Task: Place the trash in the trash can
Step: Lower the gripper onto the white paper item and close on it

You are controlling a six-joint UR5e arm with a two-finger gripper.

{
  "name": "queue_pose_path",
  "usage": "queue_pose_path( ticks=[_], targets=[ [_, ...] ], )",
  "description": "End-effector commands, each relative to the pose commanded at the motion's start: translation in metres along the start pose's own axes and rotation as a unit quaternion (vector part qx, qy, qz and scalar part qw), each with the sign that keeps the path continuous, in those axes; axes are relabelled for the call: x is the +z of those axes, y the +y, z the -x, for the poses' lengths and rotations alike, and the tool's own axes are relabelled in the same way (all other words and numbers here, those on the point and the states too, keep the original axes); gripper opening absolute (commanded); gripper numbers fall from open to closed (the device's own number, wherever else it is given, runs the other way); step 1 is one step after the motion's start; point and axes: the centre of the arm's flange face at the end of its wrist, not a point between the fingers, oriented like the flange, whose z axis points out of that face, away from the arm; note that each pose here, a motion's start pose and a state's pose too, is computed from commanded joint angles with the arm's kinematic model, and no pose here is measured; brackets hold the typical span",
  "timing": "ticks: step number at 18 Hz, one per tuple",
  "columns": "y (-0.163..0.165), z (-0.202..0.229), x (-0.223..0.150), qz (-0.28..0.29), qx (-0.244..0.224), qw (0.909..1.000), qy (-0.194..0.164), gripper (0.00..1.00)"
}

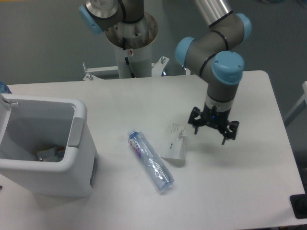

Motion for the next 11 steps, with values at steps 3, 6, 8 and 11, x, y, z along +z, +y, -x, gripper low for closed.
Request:
queue_pose_path(
  ticks=[3, 6, 8, 11],
  targets=[
    [-0.010, -0.014, 0.005, 0.002, -0.015, 0.9999, 0.006, 1.00],
    [-0.014, -0.025, 0.015, 0.010, -0.022, 0.9996, 0.013, 1.00],
    [-0.009, -0.029, 0.027, 0.020, -0.021, 0.9994, 0.021, 1.00],
    [-0.009, -0.033, 0.036, 0.030, -0.017, 0.9991, 0.024, 0.73]
  ],
)
